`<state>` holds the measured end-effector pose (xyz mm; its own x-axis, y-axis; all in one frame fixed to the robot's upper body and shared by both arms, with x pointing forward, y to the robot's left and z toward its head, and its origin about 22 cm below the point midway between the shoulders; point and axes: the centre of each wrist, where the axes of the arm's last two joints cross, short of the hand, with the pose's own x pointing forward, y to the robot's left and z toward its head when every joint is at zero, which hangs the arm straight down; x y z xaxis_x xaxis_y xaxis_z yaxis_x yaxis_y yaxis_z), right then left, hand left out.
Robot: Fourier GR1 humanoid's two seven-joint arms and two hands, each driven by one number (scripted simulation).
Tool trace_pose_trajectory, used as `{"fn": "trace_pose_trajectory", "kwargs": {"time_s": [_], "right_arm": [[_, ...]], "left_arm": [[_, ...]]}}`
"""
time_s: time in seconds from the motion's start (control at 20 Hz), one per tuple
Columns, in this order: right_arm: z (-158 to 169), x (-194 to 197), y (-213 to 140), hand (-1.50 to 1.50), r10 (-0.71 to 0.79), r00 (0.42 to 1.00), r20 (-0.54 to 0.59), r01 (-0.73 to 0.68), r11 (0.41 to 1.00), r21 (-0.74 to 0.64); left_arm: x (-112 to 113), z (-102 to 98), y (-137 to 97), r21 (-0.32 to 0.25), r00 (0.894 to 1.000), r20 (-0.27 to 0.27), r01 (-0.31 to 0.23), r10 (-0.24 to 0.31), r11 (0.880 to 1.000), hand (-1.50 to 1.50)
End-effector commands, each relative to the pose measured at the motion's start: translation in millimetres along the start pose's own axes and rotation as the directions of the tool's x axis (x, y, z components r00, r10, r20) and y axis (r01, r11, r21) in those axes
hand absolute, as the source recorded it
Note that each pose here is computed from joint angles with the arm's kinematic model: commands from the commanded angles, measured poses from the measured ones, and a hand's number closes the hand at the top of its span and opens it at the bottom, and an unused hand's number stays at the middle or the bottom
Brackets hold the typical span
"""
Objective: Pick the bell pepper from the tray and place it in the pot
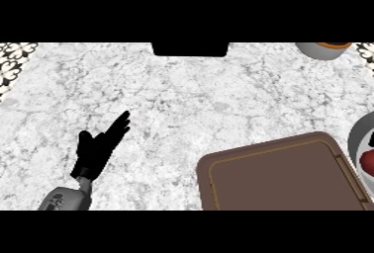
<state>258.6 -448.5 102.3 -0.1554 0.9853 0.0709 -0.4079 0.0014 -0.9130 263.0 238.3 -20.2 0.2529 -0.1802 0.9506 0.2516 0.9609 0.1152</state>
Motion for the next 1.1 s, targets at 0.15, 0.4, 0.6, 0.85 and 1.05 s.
{"fn": "trace_pose_trajectory", "kwargs": {"time_s": [0.15,0.4,0.6,0.85,1.05], "right_arm": [[-40,46,16,-1.50,-0.282,0.941,0.186,0.297,0.953,-0.055],[-42,39,-2,-1.50,-0.559,0.729,0.395,0.659,0.729,-0.183],[-35,22,-21,-1.50,-0.703,0.576,0.417,0.817,0.515,-0.260],[-5,-26,-44,-1.50,-0.760,0.464,0.455,0.871,0.299,-0.390],[26,-75,-41,-1.50,-0.764,0.418,0.492,0.887,0.224,-0.405]], "left_arm": [[-6,3,7,0.005,1.000,0.000,-0.018,0.018,1.000,0.00],[-12,3,6,0.011,1.000,-0.010,-0.014,0.014,1.000,0.00],[-9,9,11,0.030,1.000,-0.006,-0.024,0.024,0.999,0.00],[-8,13,-7,0.030,1.000,-0.013,-0.020,0.021,0.999,0.00],[-8,17,-2,0.001,1.000,-0.003,0.004,-0.004,1.000,0.00]]}}
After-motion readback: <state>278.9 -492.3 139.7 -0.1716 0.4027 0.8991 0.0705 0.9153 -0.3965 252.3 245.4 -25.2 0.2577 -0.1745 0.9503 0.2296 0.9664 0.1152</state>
